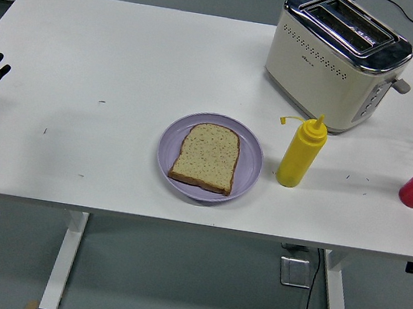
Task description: Pick up the cup,pour liquid into bread,place the cup on the desk
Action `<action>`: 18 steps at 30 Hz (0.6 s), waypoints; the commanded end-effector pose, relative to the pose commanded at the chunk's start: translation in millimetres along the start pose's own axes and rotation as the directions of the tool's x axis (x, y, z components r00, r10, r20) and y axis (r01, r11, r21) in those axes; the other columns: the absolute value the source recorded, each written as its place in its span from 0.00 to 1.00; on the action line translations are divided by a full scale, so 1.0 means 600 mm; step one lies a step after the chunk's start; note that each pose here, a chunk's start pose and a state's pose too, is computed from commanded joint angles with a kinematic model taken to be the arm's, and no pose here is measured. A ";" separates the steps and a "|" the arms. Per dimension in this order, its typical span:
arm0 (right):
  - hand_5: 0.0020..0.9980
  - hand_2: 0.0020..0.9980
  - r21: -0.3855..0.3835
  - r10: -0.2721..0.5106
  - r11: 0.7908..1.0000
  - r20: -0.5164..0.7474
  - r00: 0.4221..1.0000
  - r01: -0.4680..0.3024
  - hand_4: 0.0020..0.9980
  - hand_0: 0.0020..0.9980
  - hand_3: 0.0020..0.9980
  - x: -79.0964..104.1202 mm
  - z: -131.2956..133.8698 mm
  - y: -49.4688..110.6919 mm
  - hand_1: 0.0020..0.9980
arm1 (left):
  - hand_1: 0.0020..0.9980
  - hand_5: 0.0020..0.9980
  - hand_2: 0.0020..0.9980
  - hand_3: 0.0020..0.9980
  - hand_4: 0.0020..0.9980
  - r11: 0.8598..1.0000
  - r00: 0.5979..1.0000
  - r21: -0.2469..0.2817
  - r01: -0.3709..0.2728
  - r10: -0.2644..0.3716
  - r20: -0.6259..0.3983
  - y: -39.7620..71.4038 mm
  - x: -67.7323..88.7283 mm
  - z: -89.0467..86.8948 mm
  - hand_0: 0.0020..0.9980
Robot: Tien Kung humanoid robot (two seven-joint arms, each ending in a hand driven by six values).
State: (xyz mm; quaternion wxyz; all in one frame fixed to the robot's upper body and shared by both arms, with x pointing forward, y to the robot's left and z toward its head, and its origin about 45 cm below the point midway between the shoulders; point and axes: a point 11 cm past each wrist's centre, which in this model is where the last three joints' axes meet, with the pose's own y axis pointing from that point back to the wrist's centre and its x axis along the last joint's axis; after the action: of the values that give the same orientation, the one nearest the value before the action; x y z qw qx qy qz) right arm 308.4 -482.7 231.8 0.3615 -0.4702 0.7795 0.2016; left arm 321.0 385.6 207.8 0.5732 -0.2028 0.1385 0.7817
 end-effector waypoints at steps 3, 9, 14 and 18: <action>0.59 0.75 -0.001 -0.002 1.000 0.001 1.000 0.002 0.62 0.80 0.77 0.000 0.000 0.000 0.74 | 0.76 1.00 0.81 0.71 0.66 1.000 1.000 0.000 0.002 -0.002 0.001 0.000 -0.001 0.000 0.72; 0.60 0.74 0.001 -0.014 1.000 0.004 1.000 0.014 0.62 0.80 0.77 -0.005 -0.002 0.000 0.74 | 0.76 1.00 0.81 0.71 0.66 1.000 1.000 -0.001 0.007 -0.007 0.003 -0.001 -0.003 0.001 0.72; 0.60 0.74 0.003 -0.022 1.000 0.003 1.000 0.022 0.62 0.80 0.77 -0.008 -0.004 0.000 0.74 | 0.76 1.00 0.81 0.71 0.66 1.000 1.000 -0.001 0.009 -0.009 0.005 -0.001 -0.004 0.000 0.72; 0.59 0.74 0.006 -0.030 1.000 0.004 1.000 0.030 0.62 0.80 0.77 -0.010 -0.004 -0.001 0.74 | 0.76 1.00 0.80 0.71 0.66 1.000 1.000 0.000 0.010 -0.010 0.005 -0.001 -0.005 0.000 0.72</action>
State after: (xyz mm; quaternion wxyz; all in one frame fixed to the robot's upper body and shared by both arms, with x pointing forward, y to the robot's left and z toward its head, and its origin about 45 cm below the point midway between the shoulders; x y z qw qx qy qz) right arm 309.6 -480.8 237.9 0.3674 -0.4805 0.7721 0.1949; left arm 322.4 383.4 209.4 0.5773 -0.2018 0.1360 0.7795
